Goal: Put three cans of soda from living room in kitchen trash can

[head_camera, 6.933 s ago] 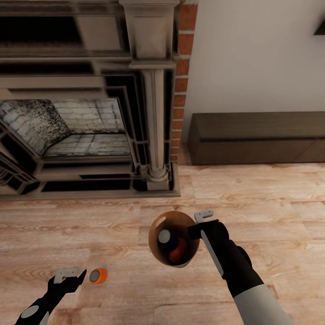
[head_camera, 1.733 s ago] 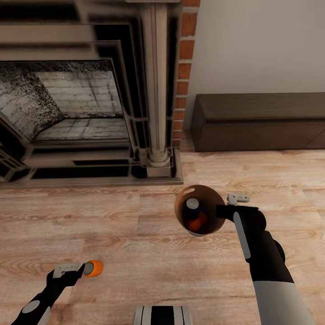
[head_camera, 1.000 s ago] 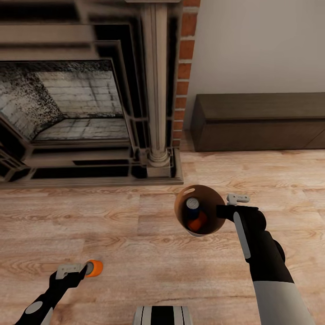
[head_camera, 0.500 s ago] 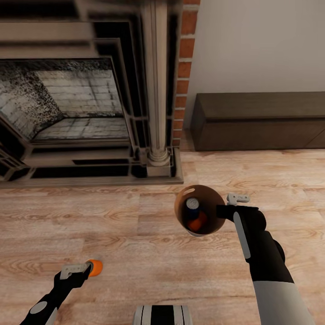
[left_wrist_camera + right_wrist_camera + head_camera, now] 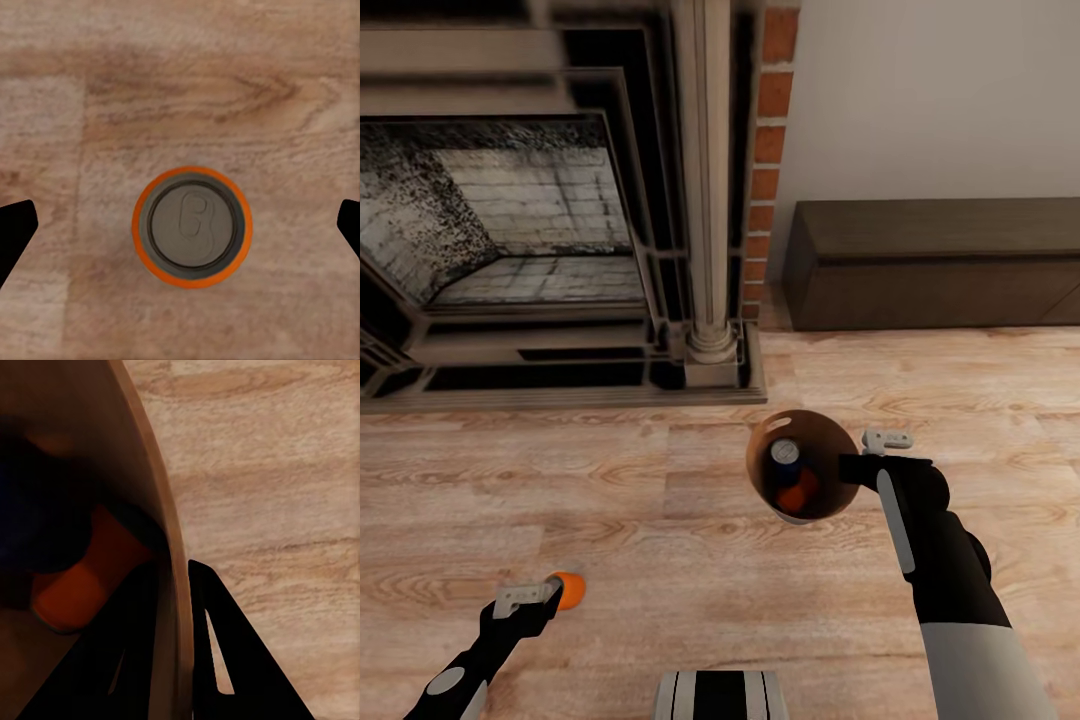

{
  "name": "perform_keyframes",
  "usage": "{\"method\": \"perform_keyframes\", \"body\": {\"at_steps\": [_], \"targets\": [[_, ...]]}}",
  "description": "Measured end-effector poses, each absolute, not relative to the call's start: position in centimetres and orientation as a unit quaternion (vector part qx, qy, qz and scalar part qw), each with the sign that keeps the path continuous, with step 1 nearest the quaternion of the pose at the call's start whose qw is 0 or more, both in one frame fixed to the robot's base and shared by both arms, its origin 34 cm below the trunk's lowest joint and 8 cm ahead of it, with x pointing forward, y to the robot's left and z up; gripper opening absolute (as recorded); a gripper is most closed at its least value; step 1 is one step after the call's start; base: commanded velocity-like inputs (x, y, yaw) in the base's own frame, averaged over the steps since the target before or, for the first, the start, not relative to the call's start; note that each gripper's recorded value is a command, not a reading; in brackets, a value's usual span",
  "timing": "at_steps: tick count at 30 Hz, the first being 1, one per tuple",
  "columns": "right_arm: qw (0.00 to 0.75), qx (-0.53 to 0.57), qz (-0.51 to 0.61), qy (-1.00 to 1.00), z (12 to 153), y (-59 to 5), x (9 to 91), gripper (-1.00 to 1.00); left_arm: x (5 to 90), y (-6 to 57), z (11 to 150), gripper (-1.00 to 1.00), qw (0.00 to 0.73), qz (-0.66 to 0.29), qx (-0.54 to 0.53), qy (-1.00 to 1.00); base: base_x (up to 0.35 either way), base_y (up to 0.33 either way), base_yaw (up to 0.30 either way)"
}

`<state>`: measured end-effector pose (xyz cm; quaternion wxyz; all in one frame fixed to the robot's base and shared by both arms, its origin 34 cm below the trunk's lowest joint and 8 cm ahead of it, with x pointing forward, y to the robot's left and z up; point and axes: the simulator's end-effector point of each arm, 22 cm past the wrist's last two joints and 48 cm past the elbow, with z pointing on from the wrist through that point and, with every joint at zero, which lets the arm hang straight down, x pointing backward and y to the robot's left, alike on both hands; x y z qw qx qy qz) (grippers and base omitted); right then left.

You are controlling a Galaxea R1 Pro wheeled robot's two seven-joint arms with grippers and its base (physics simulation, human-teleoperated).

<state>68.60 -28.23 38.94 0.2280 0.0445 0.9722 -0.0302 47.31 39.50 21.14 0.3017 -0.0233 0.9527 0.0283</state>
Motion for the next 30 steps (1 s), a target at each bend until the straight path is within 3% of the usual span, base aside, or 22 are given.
{"method": "perform_keyframes", "body": {"at_steps": [30], "targets": [[0.227,0.045,-0.029,0.972,34.9,-28.1,67.5,-1.0,46.3,39.5,17.1,1.0,0.302,0.028,-0.023,0.953,0.0,0.0,0.0]]}}
